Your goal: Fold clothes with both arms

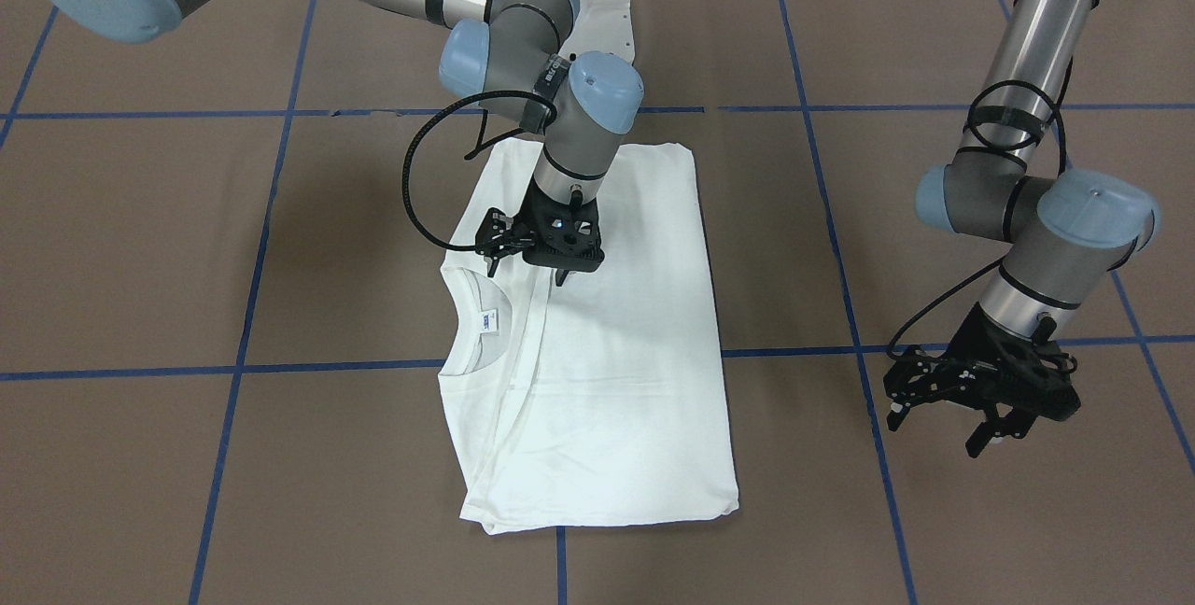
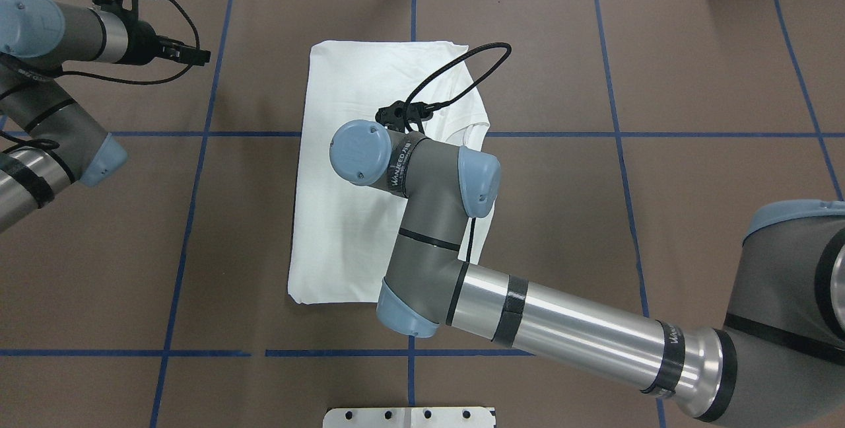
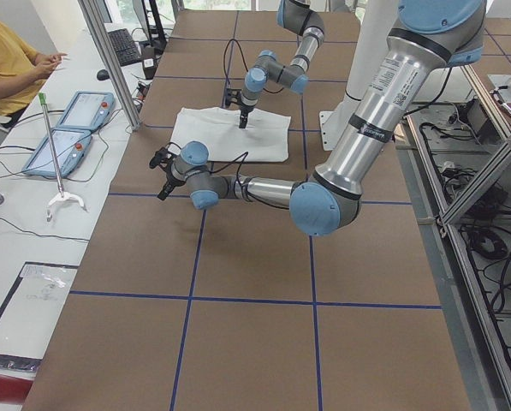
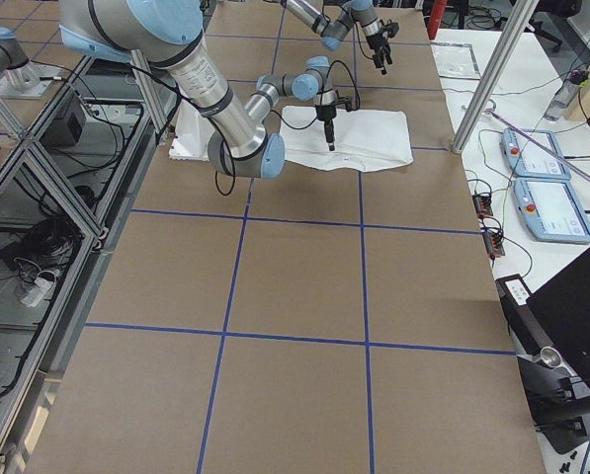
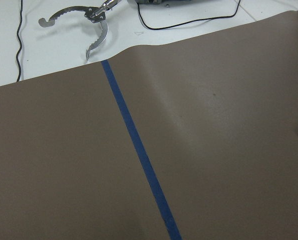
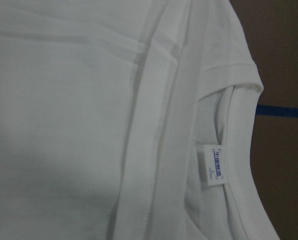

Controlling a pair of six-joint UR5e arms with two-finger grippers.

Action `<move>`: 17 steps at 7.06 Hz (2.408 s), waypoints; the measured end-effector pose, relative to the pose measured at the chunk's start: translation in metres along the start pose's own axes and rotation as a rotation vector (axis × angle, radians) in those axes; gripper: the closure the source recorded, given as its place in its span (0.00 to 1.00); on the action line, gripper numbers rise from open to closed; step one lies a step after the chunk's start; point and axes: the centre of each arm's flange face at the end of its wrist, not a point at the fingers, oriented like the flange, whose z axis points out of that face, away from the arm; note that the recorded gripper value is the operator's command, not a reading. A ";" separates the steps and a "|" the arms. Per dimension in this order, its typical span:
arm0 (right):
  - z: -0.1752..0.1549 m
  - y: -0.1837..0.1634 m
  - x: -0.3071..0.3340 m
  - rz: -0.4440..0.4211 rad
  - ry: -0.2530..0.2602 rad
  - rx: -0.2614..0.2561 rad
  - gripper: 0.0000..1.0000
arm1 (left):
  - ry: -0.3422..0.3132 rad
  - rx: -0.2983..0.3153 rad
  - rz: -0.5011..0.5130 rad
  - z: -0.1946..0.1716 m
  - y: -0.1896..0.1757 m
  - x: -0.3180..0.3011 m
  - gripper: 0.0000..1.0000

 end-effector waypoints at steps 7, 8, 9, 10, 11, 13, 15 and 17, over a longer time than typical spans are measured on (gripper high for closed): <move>0.008 0.014 0.092 -0.220 0.177 -0.079 0.00 | 0.001 -0.001 -0.001 0.001 0.001 0.001 0.00; 0.021 0.022 0.129 -0.246 0.196 -0.085 0.00 | 0.002 -0.001 0.000 0.001 0.001 0.001 0.00; 0.028 0.025 0.150 -0.251 0.200 -0.083 0.00 | 0.005 0.002 0.002 -0.001 0.002 0.001 0.00; 0.014 0.023 0.157 -0.239 0.150 -0.057 0.00 | 0.017 -0.001 0.004 -0.004 0.005 0.003 0.00; -0.011 0.021 0.155 -0.211 0.050 -0.027 0.00 | 0.042 -0.009 0.006 -0.011 0.008 0.006 0.00; -0.059 0.032 0.164 -0.117 -0.185 -0.003 0.00 | 0.116 -0.007 -0.023 -0.045 0.015 0.032 0.00; -0.063 0.063 0.200 0.029 -0.381 0.032 0.00 | 0.238 -0.035 -0.103 -0.088 0.058 0.095 0.00; -0.055 0.098 0.222 0.145 -0.492 0.057 0.00 | 0.347 -0.094 -0.231 -0.135 0.127 0.174 0.00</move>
